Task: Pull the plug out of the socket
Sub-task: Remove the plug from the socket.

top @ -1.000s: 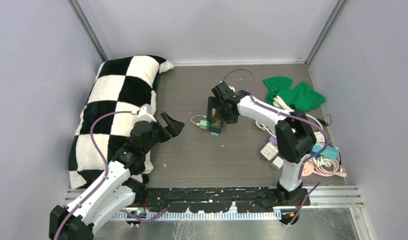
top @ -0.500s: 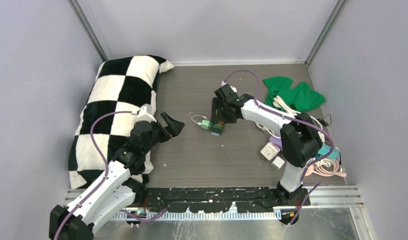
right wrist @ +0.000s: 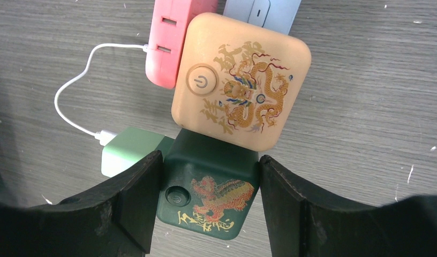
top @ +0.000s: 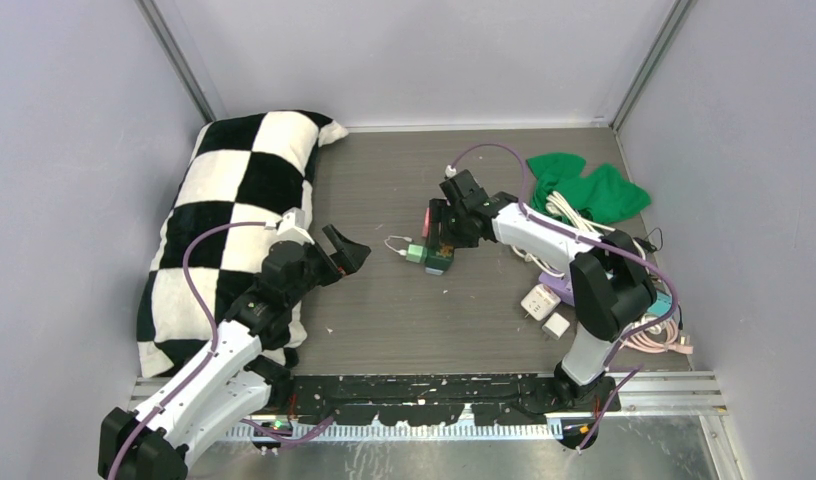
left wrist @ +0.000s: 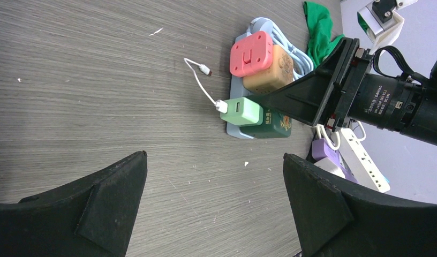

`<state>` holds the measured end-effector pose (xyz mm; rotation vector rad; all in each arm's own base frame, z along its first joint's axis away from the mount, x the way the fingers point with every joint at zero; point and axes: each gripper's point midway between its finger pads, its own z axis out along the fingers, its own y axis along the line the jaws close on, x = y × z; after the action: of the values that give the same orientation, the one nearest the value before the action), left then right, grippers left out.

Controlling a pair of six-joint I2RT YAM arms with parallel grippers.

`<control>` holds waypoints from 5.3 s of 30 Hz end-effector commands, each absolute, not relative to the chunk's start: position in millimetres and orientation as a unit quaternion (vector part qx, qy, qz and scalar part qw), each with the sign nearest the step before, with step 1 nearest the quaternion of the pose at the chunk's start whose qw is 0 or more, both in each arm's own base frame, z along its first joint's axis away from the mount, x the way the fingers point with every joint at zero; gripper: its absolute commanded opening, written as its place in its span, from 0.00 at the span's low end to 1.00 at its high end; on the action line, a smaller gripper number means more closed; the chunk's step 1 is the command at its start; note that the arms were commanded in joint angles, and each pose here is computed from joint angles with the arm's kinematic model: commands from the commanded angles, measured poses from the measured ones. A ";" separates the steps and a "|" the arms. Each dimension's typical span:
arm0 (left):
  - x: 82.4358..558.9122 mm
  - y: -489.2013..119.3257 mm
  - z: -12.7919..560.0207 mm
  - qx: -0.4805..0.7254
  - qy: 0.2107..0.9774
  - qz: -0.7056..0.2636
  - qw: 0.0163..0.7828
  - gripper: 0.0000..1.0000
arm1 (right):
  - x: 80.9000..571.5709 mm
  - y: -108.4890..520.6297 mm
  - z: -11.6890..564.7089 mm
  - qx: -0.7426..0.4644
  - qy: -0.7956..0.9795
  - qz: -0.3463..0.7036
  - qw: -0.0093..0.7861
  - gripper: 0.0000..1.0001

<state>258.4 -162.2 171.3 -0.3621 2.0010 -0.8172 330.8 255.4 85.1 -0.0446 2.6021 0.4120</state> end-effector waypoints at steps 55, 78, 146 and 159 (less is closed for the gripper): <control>270.6 -275.6 157.9 0.306 0.687 -0.450 0.482 1.00 | 250.6 220.7 114.7 -0.432 0.841 0.275 0.173 0.74; 266.0 -296.6 114.0 0.413 0.679 -0.406 0.452 0.85 | 251.3 203.0 148.8 -0.413 0.827 0.335 0.186 0.86; 242.0 -320.7 78.7 0.391 0.738 -0.289 0.468 0.55 | 263.7 207.4 145.6 -0.361 0.842 0.354 0.191 0.86; 242.4 -331.5 72.0 0.349 0.746 -0.296 0.484 0.47 | 291.0 215.6 133.5 -0.275 0.875 0.337 0.211 0.86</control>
<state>231.9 -325.2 60.3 0.9269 1.8699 -0.7183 274.3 211.8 130.7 -0.8418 2.4495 0.9847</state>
